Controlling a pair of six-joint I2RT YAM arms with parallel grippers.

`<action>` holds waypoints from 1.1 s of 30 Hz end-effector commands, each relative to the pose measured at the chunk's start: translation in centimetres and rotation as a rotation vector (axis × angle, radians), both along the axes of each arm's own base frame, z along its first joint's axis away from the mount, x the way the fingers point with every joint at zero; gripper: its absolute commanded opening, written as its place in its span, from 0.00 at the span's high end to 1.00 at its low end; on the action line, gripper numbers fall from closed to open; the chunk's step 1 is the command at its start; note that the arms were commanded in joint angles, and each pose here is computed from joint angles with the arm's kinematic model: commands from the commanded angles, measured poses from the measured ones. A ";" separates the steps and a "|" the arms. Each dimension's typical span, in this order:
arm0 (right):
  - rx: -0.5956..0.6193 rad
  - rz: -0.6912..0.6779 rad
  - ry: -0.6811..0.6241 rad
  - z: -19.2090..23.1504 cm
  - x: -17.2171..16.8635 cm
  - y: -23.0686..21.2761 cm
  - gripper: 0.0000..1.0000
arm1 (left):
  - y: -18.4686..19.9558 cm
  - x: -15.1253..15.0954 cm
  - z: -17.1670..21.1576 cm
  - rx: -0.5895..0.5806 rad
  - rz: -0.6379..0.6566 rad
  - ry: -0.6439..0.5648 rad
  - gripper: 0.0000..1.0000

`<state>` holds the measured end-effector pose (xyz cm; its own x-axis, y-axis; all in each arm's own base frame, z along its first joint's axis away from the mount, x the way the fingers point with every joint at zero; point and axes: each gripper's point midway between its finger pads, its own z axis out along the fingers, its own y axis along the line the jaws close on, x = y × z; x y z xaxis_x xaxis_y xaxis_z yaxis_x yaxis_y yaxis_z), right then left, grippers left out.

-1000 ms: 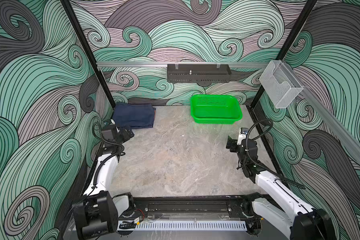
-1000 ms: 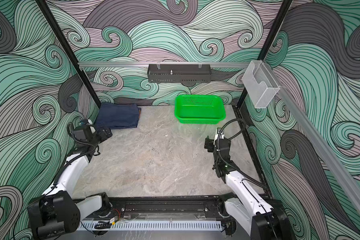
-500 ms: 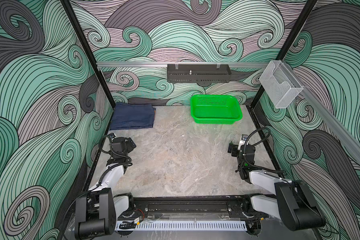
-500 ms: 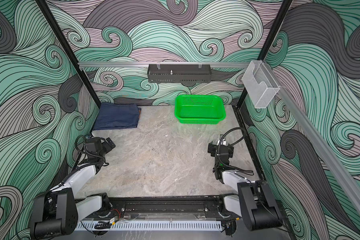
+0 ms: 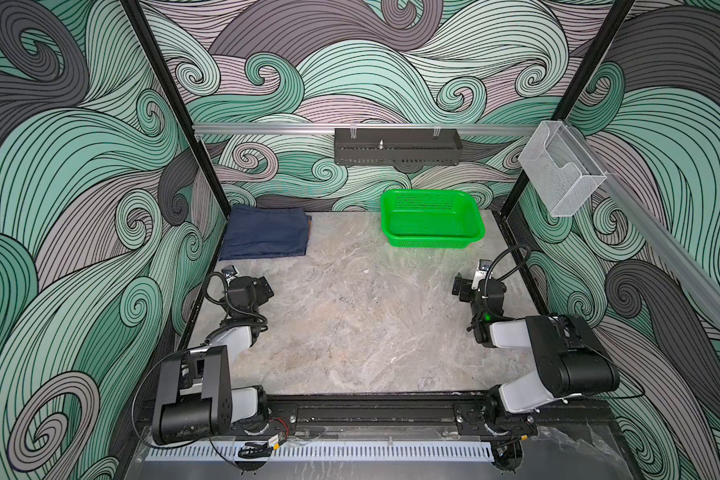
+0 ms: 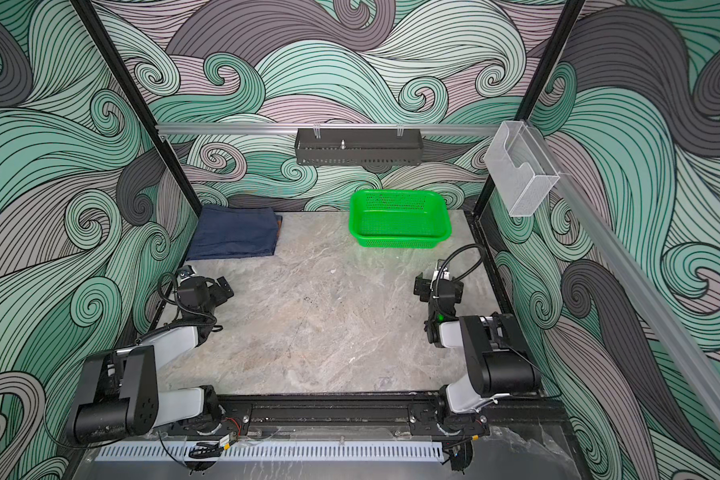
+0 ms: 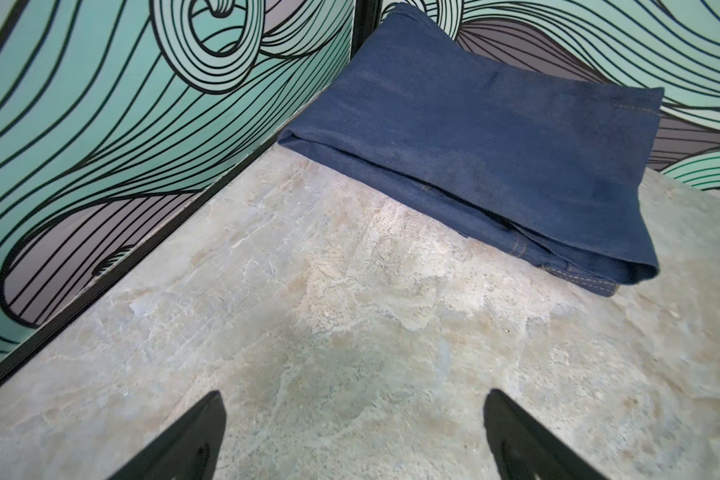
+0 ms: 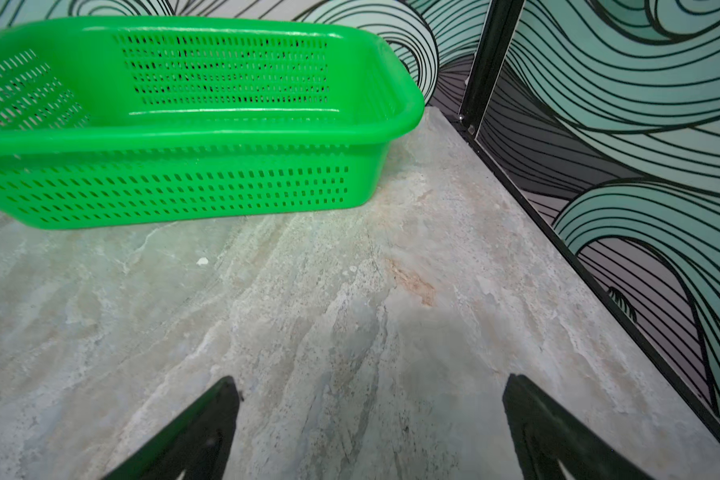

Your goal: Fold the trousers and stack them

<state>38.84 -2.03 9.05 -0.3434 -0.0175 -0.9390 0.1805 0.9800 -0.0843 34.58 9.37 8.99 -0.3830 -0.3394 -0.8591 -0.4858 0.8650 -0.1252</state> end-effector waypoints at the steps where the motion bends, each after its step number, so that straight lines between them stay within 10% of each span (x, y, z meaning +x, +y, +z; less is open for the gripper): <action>1: 0.023 0.033 0.007 0.3 0.5 0.5 0.01 | -0.5 2.1 2.1 0.047 -0.065 -0.057 0.01; 33: 0.011 0.053 0.007 0.3 0.7 0.9 0.00 | -5.9 5.4 -0.8 0.113 -0.394 -0.010 0.01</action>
